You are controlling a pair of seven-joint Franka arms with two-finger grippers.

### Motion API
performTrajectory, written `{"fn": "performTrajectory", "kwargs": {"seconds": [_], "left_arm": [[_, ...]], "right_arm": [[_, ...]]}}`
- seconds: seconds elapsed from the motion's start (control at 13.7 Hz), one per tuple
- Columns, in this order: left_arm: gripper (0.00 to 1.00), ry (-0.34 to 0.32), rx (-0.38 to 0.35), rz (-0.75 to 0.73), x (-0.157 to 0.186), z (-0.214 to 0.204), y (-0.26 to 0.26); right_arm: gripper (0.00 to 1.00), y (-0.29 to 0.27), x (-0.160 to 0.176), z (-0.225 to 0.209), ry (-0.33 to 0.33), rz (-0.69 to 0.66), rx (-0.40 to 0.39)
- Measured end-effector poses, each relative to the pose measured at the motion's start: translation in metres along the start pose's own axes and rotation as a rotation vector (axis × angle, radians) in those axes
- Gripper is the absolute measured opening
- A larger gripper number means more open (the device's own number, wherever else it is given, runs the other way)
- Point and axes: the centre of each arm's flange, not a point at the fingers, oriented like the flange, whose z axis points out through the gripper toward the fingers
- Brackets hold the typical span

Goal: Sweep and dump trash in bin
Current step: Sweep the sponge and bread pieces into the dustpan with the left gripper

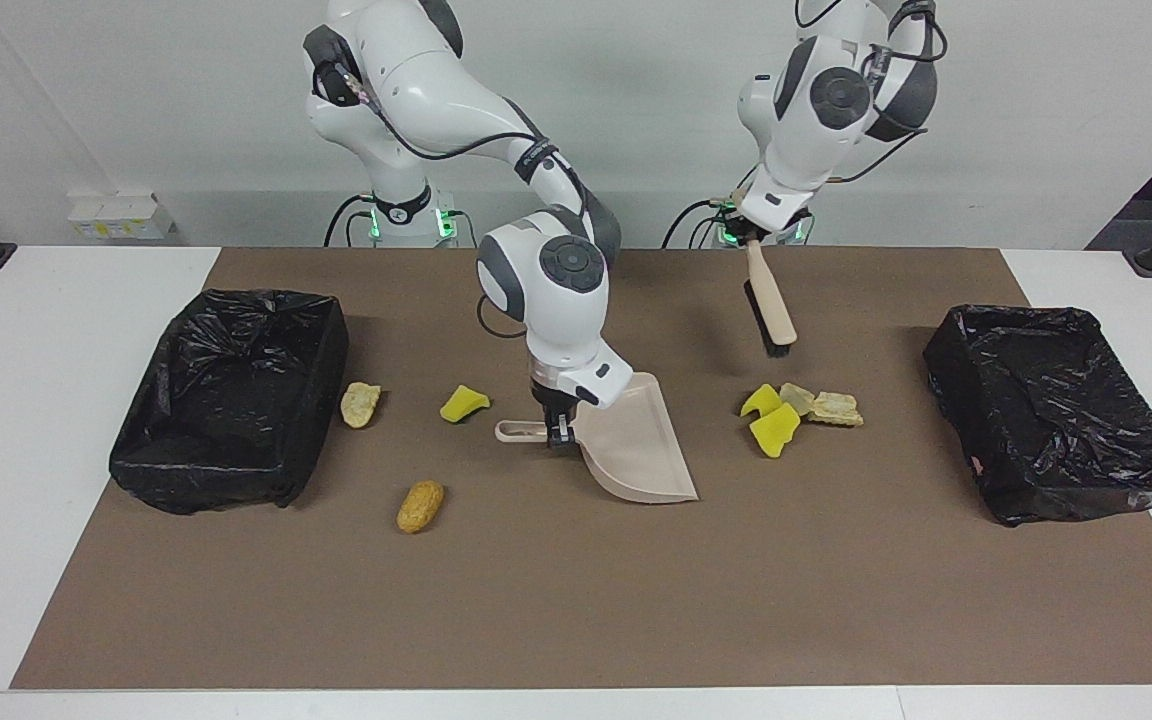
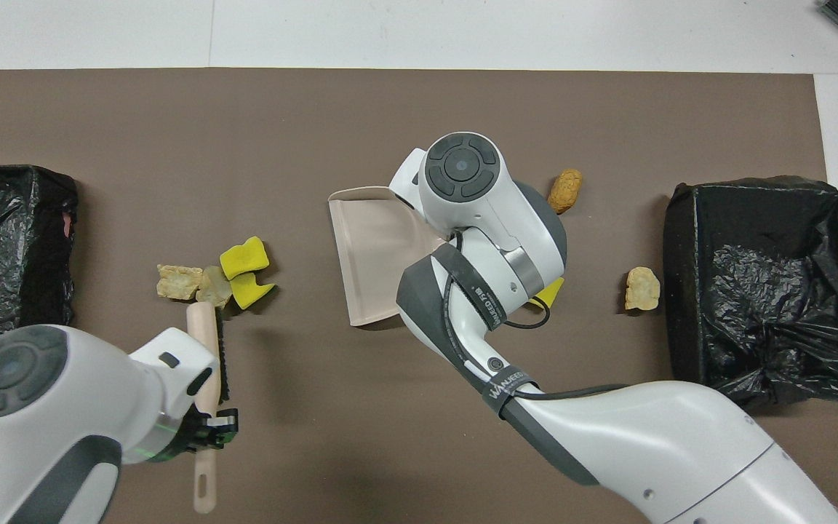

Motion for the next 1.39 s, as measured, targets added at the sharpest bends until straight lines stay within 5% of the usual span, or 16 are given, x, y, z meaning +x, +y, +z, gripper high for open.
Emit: {"fn": "performTrajectory", "kwargs": {"seconds": [0.44, 0.59, 0.95, 1.39], "left_arm": [[0.26, 0.181, -0.067, 0.114, 0.086, -0.016, -0.147], [0.26, 0.18, -0.044, 0.132, 0.109, -0.001, -0.17], [0.26, 0.055, -0.034, 0.136, 0.13, 0.054, -0.152], [0.26, 0.017, -0.02, 0.05, 0.121, 0.079, -0.056]], "right_arm": [[0.33, -0.013, 0.027, -0.003, 0.001, -0.025, -0.004], [0.33, -0.017, 0.035, -0.001, 0.001, -0.027, -0.003], [0.33, -0.018, 0.035, 0.002, -0.001, -0.017, 0.001], [0.33, -0.02, 0.035, 0.005, -0.004, -0.008, 0.008]]}}
